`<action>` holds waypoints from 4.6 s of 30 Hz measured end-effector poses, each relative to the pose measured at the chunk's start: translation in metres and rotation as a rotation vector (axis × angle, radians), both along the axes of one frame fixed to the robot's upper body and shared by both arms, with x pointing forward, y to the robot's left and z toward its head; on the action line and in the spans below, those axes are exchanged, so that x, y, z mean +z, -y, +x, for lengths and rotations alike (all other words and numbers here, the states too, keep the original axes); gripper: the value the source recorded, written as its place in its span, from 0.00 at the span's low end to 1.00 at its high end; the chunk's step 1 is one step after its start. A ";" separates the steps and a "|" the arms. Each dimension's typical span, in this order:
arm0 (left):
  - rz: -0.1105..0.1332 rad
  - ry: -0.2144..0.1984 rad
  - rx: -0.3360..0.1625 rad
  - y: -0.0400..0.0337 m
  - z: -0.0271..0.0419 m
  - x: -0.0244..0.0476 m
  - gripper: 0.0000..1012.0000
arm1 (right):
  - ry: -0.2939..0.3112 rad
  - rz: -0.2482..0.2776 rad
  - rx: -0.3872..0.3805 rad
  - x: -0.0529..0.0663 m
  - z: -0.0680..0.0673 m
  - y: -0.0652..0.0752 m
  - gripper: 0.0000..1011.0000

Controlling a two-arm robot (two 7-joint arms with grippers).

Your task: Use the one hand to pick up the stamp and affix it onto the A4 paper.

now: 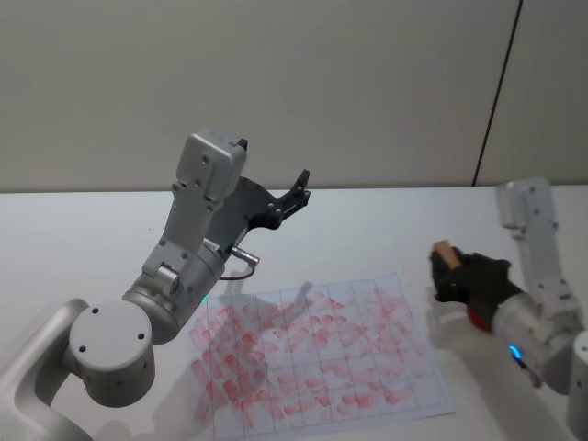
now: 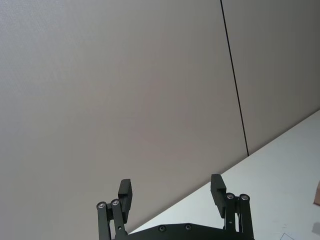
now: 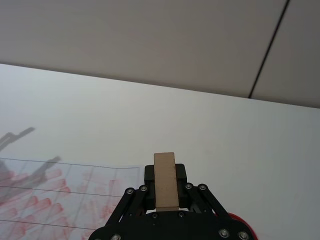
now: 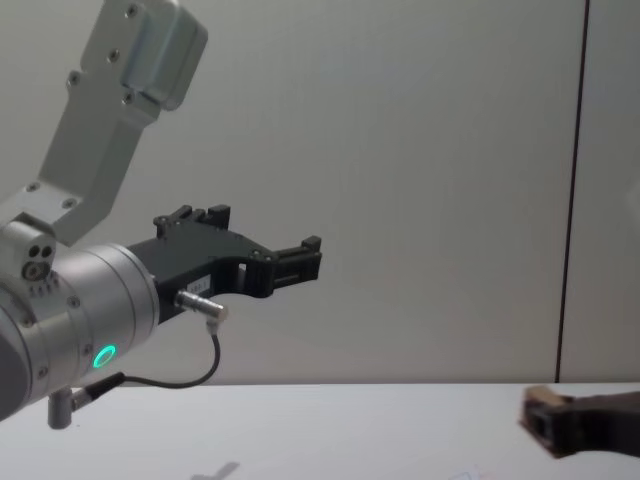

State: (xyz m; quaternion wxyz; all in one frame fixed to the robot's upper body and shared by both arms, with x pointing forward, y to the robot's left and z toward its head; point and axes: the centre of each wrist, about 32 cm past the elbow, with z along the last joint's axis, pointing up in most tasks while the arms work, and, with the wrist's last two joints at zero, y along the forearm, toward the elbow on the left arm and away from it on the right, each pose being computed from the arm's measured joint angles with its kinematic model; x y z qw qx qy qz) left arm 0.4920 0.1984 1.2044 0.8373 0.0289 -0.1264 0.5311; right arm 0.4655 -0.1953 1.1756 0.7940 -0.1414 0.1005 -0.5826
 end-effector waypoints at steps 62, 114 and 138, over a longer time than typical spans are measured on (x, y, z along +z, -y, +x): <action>0.000 0.000 0.000 0.0000 0.0000 0.0000 0.99 | -0.230 -0.146 0.078 -0.018 0.047 -0.064 0.22; 0.000 0.000 0.000 0.0000 0.0000 0.0000 0.99 | 0.022 0.003 0.007 0.036 0.041 -0.038 0.22; 0.000 0.000 0.000 0.0000 0.0000 0.0000 0.99 | -0.100 -0.064 -0.118 0.019 0.009 0.011 0.22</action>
